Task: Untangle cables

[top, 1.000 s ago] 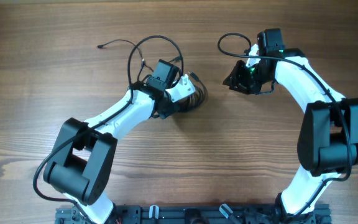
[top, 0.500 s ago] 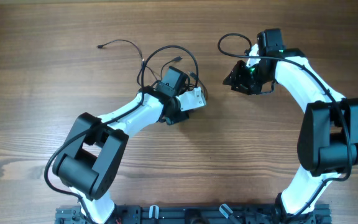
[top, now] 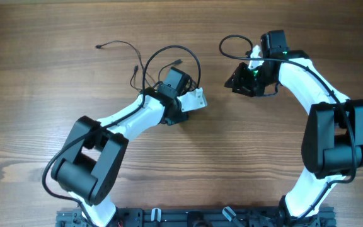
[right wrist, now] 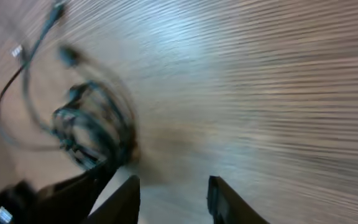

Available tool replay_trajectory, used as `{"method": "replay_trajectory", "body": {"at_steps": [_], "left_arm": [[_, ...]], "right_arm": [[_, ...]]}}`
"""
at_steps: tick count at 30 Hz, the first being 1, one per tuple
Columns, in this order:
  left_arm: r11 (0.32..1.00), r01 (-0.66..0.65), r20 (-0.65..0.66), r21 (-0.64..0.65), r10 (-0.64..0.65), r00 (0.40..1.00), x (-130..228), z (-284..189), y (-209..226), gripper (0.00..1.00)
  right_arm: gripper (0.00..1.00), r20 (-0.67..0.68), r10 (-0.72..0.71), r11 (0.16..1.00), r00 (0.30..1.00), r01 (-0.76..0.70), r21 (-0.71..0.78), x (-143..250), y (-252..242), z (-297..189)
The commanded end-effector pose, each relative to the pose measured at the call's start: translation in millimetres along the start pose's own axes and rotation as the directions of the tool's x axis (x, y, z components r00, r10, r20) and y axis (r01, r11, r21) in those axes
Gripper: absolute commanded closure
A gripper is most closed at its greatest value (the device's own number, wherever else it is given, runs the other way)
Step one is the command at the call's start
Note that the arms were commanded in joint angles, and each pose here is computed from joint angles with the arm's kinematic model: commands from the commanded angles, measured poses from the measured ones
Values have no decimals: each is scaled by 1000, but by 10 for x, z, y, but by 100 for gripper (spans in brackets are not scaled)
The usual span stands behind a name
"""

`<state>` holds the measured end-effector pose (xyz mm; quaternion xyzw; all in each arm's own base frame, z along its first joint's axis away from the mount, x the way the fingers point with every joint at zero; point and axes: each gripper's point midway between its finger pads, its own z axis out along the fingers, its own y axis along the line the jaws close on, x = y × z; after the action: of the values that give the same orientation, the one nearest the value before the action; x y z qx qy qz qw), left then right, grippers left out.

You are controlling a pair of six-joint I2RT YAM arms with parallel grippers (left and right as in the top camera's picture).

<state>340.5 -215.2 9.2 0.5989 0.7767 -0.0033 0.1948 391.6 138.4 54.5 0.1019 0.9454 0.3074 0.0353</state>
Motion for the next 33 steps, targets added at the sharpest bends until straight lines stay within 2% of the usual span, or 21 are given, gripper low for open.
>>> {"method": "replay_trajectory", "body": {"at_steps": [1, 5, 9, 16, 20, 24, 27, 31, 33], "left_arm": [[1000, 2, 110, 2, -3, 994, -188, -335, 23, 96], [997, 52, 273, 49, -63, 960, -369, -716, 89, 96], [996, 72, 349, 61, -89, 933, -393, -928, 183, 96], [988, 87, 316, 124, -122, 941, -290, -913, 66, 96], [986, 90, 303, 137, -128, 944, -263, -907, 35, 96], [987, 90, 304, 137, -128, 944, -263, -907, 36, 94], [987, 90, 304, 136, -128, 944, -264, -907, 38, 85], [986, 92, 302, 136, -130, 944, -258, -906, 39, 81], [986, 93, 298, 135, -130, 946, -249, -901, 40, 76]], "right_arm": [[61, -68, -137, 968, 988, 119, -222, 212, 444, -28], [60, -93, -159, 947, 983, 125, -296, 308, 675, 9], [60, -113, -125, 949, 986, 86, -302, 359, 824, 88], [58, -94, -193, 928, 977, 150, -342, 471, 1221, 269], [58, -67, -156, 937, 986, 126, -327, 422, 1321, 332], [76, -62, -167, 942, 984, 140, -304, 458, 1329, 385], [78, -74, -170, 943, 983, 140, -300, 505, 1337, 407], [95, -67, -167, 951, 984, 143, -273, 496, 1293, 428], [95, -53, -159, 960, 986, 141, -242, 466, 1241, 443]]}}
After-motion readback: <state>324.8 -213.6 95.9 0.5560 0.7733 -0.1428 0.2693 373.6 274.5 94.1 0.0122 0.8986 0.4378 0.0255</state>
